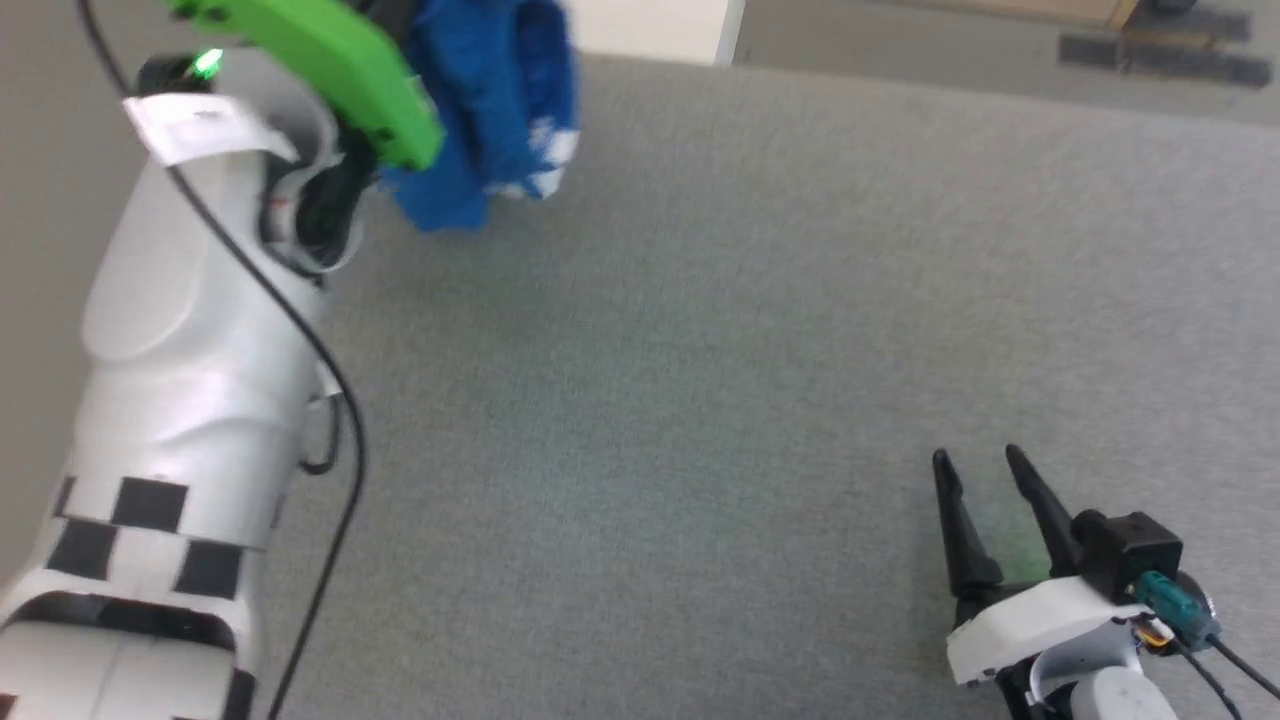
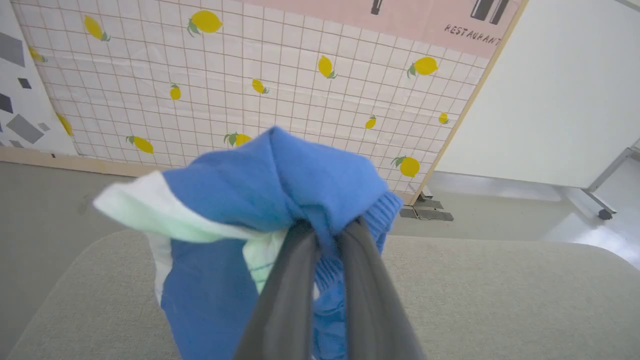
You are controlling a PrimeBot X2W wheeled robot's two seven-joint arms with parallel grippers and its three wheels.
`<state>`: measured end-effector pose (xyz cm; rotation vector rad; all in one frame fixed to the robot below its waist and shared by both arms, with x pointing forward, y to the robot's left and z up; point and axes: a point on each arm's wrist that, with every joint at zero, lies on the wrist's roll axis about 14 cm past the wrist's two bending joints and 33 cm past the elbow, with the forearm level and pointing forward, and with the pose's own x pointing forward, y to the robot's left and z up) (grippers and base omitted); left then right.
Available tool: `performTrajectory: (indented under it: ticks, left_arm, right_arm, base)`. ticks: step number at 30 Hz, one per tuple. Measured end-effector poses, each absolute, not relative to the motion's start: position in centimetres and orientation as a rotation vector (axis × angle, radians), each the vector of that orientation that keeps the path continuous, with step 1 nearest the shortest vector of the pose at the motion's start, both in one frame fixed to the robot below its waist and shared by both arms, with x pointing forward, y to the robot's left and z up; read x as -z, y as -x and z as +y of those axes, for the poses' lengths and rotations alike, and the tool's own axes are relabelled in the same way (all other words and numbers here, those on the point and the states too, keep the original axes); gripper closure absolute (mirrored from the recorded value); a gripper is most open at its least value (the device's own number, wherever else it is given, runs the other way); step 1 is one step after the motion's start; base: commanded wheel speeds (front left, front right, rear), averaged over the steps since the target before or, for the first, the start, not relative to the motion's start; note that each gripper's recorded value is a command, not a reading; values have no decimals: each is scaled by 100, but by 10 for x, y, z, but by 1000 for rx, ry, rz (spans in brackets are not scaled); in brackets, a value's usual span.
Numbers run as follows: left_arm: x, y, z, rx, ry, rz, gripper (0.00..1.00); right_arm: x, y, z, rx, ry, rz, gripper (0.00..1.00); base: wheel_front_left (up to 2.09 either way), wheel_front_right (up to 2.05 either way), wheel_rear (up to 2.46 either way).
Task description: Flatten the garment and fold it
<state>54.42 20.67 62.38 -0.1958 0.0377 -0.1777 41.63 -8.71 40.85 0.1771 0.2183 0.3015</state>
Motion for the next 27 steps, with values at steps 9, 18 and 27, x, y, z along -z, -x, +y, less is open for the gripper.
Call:
performTrajectory:
  ticks: [9, 18, 27]
  left_arm:
    - [-607, -480, 66, 561, 184, 161, 100]
    - [-435, -378, -7, 742, 81, 729, 100]
    - [-463, -384, -21, 701, 422, 689, 0]
  right_arm:
    - [-438, -398, -112, -234, -185, 141, 0]
    - [-446, -379, -151, -121, -187, 110, 0]
    - [-453, -364, -170, -62, -202, 88, 0]
  base:
    - [0, 0, 0]
    - [0, 0, 0]
    - [0, 0, 0]
